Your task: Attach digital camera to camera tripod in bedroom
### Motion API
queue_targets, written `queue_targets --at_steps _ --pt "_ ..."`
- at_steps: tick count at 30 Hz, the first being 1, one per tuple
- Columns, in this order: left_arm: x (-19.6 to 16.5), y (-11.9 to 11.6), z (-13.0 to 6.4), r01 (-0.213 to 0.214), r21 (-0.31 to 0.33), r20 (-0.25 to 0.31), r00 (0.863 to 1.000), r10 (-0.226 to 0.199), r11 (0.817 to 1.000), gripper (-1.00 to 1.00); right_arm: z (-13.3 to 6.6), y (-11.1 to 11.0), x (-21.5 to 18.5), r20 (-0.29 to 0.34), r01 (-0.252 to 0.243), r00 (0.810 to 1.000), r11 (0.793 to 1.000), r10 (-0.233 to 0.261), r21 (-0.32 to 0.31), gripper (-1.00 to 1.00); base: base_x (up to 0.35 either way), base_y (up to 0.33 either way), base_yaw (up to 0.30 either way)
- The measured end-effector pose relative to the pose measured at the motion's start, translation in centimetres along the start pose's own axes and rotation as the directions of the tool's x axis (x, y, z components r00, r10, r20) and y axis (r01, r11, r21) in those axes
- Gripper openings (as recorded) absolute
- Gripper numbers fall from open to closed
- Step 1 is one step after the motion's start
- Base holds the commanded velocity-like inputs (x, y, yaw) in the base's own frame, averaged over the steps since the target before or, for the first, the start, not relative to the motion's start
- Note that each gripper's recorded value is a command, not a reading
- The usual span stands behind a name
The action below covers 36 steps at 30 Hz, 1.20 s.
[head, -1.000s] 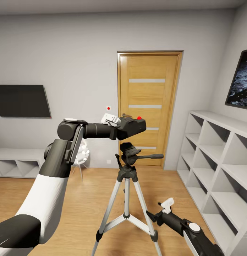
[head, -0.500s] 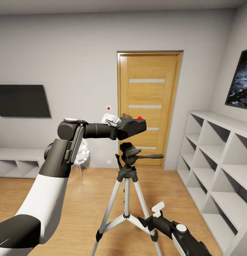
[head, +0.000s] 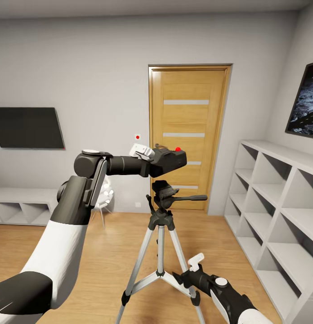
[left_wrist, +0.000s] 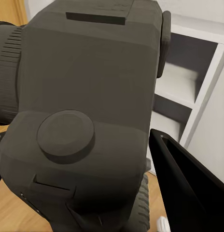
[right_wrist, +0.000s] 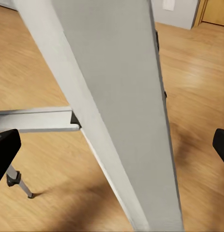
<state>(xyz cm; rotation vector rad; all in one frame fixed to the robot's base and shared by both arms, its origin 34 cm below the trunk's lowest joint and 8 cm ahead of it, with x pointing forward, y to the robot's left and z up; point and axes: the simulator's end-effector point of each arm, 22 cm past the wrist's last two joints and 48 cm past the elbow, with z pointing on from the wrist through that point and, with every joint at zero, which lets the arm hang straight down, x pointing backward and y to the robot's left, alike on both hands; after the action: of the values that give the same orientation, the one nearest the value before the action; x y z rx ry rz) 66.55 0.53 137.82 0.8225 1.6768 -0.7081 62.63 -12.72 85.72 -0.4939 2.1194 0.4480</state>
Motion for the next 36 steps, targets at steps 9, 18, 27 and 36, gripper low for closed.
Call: queue_targets --at_steps 9,18,27,36 --pt "0.0 0.0 0.0 0.000 0.000 0.000 1.000 0.000 1.000 -1.00 0.1 -0.1 -0.4 0.005 0.003 1.000 1.000 -0.003 0.001 -1.00 0.000 0.000 0.000" --pt "0.0 0.0 0.0 0.000 0.000 0.000 1.000 0.000 1.000 -1.00 0.1 0.1 -0.4 0.004 0.008 1.000 1.000 -0.008 -0.004 -1.00 0.000 0.000 0.000" --pt "0.0 0.0 0.0 0.000 -0.001 0.000 1.000 0.000 1.000 -1.00 0.1 0.0 -0.6 0.015 0.013 1.000 1.000 -0.013 -0.001 -1.00 0.000 0.000 0.000" --pt "0.0 0.1 0.0 0.000 -0.001 0.000 1.000 0.000 1.000 -1.00 0.0 -1.5 -1.3 0.042 0.030 0.999 0.997 -0.033 0.072 -1.00 0.000 0.000 0.000"
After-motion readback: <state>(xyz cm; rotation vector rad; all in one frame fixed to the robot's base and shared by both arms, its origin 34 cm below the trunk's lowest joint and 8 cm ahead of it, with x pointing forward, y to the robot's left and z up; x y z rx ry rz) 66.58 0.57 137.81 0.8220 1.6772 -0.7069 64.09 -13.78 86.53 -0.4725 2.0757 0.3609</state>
